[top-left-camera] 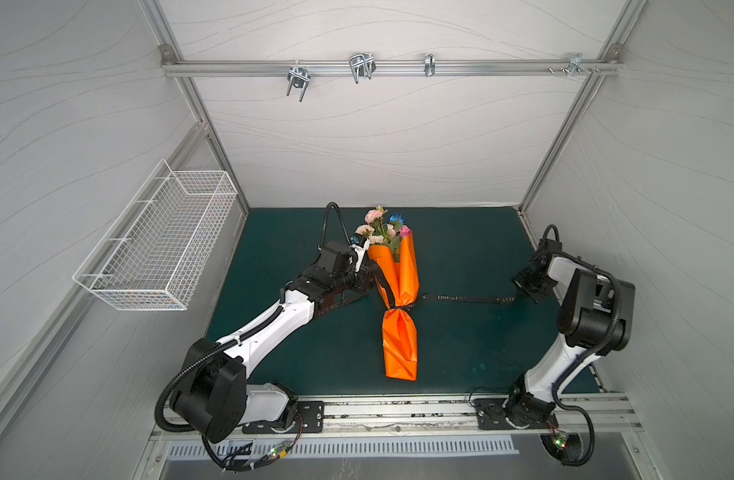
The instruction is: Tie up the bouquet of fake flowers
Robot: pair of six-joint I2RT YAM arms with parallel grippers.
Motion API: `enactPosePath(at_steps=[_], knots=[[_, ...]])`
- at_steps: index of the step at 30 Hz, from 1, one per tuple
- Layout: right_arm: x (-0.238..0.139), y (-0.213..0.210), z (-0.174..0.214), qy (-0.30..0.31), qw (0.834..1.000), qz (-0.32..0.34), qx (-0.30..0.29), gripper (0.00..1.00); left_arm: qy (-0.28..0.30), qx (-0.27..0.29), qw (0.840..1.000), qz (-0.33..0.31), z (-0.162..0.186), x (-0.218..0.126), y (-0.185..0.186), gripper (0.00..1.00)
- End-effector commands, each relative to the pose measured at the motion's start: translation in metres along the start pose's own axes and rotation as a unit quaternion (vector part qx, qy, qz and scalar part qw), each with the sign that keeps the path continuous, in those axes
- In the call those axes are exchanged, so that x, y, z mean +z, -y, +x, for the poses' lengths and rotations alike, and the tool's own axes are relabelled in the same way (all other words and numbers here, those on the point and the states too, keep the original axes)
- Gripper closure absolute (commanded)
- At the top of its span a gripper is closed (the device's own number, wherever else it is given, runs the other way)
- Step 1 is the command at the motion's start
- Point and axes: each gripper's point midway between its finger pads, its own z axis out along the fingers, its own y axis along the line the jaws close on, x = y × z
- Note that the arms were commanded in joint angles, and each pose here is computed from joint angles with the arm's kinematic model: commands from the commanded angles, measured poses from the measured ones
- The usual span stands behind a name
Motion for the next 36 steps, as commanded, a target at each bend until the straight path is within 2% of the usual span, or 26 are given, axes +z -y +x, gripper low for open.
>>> enactPosePath(at_steps=[1, 5, 10, 13, 18, 21, 27, 32, 36], knots=[[-0.033, -0.042, -0.005, 0.015, 0.994, -0.107, -0.020, 1.00, 0.023, 0.015, 0.999, 0.028, -0.022, -0.001, 0.013, 1.00], [-0.092, -0.107, 0.005, 0.044, 0.971, -0.215, -0.094, 1.00, 0.012, 0.027, 0.999, 0.035, -0.016, 0.003, 0.018, 1.00], [-0.158, -0.196, 0.061, 0.044, 0.919, -0.323, -0.222, 1.00, 0.017, 0.045, 0.997, 0.056, -0.018, 0.005, 0.032, 1.00], [-0.183, -0.245, 0.111, 0.027, 0.876, -0.378, -0.299, 1.00, 0.023, 0.064, 0.995, 0.071, -0.020, 0.004, 0.044, 1.00], [-0.216, -0.313, 0.203, -0.037, 0.789, -0.467, -0.399, 1.00, 0.037, 0.093, 0.991, 0.090, -0.023, 0.002, 0.062, 1.00], [-0.233, -0.340, 0.253, -0.075, 0.741, -0.503, -0.437, 1.00, 0.045, 0.108, 0.988, 0.098, -0.025, -0.001, 0.070, 1.00], [-0.254, -0.367, 0.335, -0.146, 0.674, -0.534, -0.489, 1.00, 0.065, 0.129, 0.983, 0.110, -0.024, -0.009, 0.081, 1.00], [-0.287, -0.373, 0.382, -0.157, 0.629, -0.547, -0.529, 1.00, 0.069, 0.139, 0.981, 0.112, -0.018, -0.013, 0.082, 1.00], [-0.315, -0.383, 0.399, -0.154, 0.606, -0.562, -0.542, 1.00, 0.072, 0.147, 0.979, 0.119, -0.012, -0.012, 0.085, 1.00]])
